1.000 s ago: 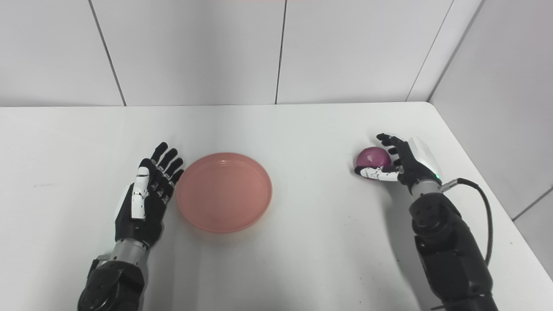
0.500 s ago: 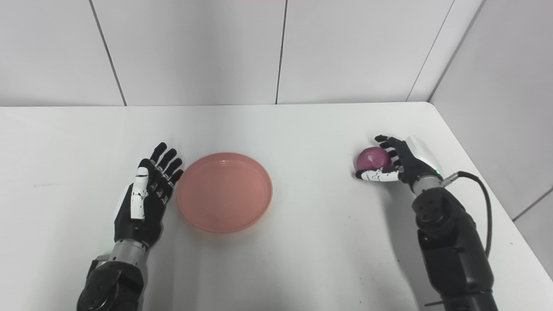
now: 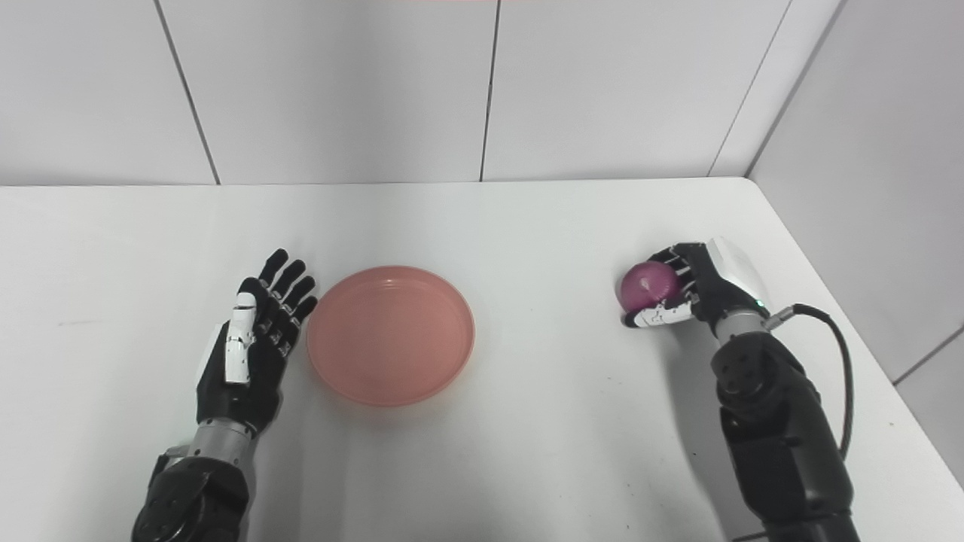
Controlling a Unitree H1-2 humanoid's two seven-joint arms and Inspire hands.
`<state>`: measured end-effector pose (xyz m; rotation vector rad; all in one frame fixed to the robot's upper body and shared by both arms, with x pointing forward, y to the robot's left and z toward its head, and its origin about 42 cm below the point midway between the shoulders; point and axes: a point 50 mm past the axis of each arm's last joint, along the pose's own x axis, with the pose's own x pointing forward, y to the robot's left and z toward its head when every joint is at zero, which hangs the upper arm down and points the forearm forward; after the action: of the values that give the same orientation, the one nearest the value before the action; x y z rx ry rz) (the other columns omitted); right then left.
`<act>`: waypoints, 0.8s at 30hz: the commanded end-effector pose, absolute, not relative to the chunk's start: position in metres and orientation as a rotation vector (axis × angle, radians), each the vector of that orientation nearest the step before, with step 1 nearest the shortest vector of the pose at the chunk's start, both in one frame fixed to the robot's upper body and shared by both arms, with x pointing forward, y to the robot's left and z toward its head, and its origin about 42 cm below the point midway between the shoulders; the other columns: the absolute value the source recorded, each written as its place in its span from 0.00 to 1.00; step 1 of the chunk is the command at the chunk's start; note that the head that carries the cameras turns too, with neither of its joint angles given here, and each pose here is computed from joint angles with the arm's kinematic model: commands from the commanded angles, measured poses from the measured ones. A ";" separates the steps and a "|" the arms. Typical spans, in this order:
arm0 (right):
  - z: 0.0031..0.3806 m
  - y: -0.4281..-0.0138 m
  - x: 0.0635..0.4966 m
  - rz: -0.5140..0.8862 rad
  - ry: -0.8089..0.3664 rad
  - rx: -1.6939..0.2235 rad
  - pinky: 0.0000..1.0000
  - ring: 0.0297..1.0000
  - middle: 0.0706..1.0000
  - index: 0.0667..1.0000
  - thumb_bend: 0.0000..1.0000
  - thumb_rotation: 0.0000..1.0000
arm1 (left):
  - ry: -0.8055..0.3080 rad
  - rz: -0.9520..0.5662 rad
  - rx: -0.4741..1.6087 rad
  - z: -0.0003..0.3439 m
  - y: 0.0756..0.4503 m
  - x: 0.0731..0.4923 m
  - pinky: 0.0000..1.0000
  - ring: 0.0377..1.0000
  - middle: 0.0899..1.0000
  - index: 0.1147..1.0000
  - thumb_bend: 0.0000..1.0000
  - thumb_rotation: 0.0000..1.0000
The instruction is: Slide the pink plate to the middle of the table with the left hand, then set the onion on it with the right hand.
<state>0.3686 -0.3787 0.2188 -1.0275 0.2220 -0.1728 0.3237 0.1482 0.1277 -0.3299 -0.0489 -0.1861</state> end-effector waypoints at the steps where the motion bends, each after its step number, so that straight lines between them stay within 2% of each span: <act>1: 0.229 -0.381 0.368 -0.179 0.178 -1.050 0.52 0.54 0.56 0.49 0.67 0.09 | -0.004 -0.170 -0.337 0.120 0.150 0.320 0.93 0.93 0.94 0.91 0.44 1.00; 3: 0.230 -0.381 0.367 -0.176 0.167 -1.054 0.52 0.54 0.56 0.46 0.55 0.13 | -0.003 -0.173 -0.341 0.120 0.150 0.320 0.94 0.93 0.94 0.92 0.45 1.00; 4: 0.230 -0.380 0.367 -0.175 0.162 -1.054 0.52 0.54 0.56 0.45 0.53 0.13 | -0.002 -0.174 -0.345 0.120 0.150 0.320 0.94 0.93 0.94 0.92 0.45 1.00; 24: 0.234 -0.379 0.364 -0.197 0.079 -1.048 0.47 0.49 0.51 0.45 0.52 0.13 | -0.006 -0.182 -0.354 0.117 0.152 0.321 0.94 0.94 0.94 0.92 0.45 1.00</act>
<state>0.3629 -0.3772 0.2135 -1.0151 0.1711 -0.1665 0.3238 0.1493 0.1268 -0.3510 -0.0501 -0.1900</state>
